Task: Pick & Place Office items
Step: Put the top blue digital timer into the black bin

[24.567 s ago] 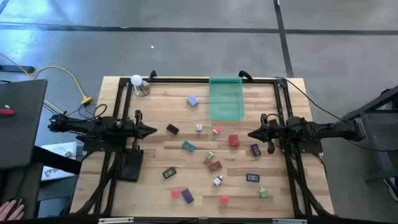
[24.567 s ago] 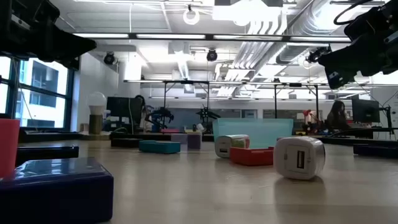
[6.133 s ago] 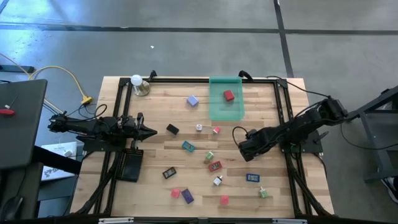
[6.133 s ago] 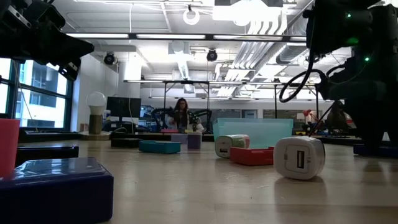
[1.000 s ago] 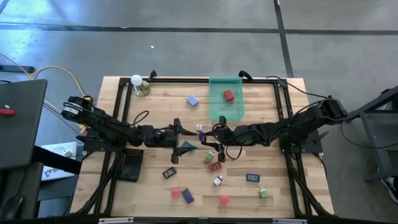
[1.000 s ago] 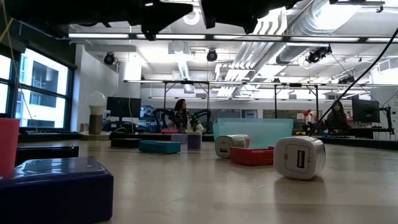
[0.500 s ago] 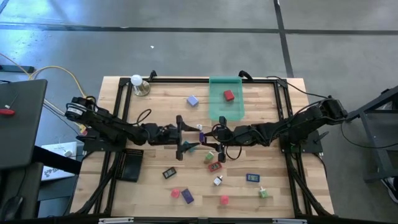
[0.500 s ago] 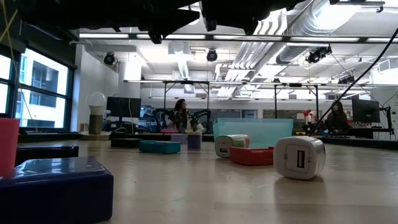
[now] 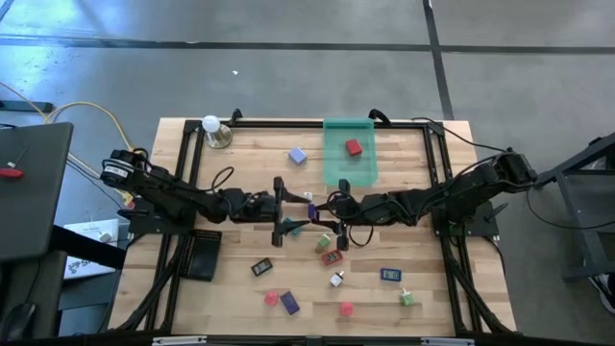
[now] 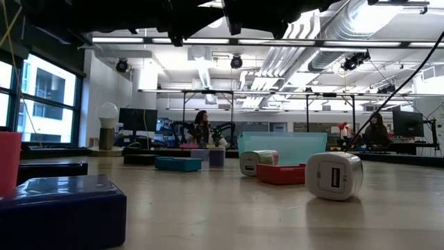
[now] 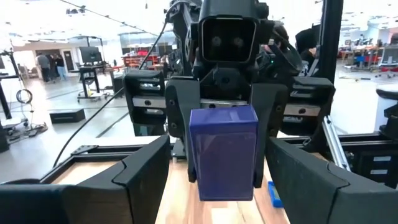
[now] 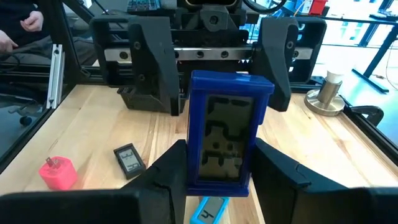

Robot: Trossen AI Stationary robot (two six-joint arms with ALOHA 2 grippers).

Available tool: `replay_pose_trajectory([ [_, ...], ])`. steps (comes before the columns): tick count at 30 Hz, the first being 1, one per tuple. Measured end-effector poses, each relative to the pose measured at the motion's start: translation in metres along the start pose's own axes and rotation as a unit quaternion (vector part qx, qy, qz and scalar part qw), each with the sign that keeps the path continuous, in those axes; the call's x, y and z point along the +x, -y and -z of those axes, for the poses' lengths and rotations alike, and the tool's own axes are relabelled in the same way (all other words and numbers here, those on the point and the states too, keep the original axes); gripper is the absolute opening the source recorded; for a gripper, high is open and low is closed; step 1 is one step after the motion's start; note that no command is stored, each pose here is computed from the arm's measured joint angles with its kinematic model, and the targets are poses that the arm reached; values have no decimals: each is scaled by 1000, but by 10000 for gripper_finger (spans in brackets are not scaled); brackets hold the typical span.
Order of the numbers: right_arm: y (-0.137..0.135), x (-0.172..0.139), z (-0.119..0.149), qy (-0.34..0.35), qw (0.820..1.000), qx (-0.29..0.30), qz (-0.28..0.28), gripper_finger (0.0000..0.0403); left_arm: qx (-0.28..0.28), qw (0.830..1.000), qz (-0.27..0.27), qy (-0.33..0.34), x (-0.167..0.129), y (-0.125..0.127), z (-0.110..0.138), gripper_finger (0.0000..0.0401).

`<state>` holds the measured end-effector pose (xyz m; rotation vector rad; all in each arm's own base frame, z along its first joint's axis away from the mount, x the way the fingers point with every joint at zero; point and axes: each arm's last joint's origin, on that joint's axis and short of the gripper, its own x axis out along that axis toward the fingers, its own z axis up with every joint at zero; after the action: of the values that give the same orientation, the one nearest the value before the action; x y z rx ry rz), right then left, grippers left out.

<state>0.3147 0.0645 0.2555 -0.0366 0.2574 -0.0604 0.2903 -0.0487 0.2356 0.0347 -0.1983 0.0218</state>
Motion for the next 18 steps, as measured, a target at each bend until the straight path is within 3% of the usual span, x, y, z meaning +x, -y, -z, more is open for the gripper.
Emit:
replay_pose_trajectory([
  [18, 2, 8, 11, -28, 1000, 3, -2, 130, 3, 1000, 11, -7, 22, 6, 13, 254],
])
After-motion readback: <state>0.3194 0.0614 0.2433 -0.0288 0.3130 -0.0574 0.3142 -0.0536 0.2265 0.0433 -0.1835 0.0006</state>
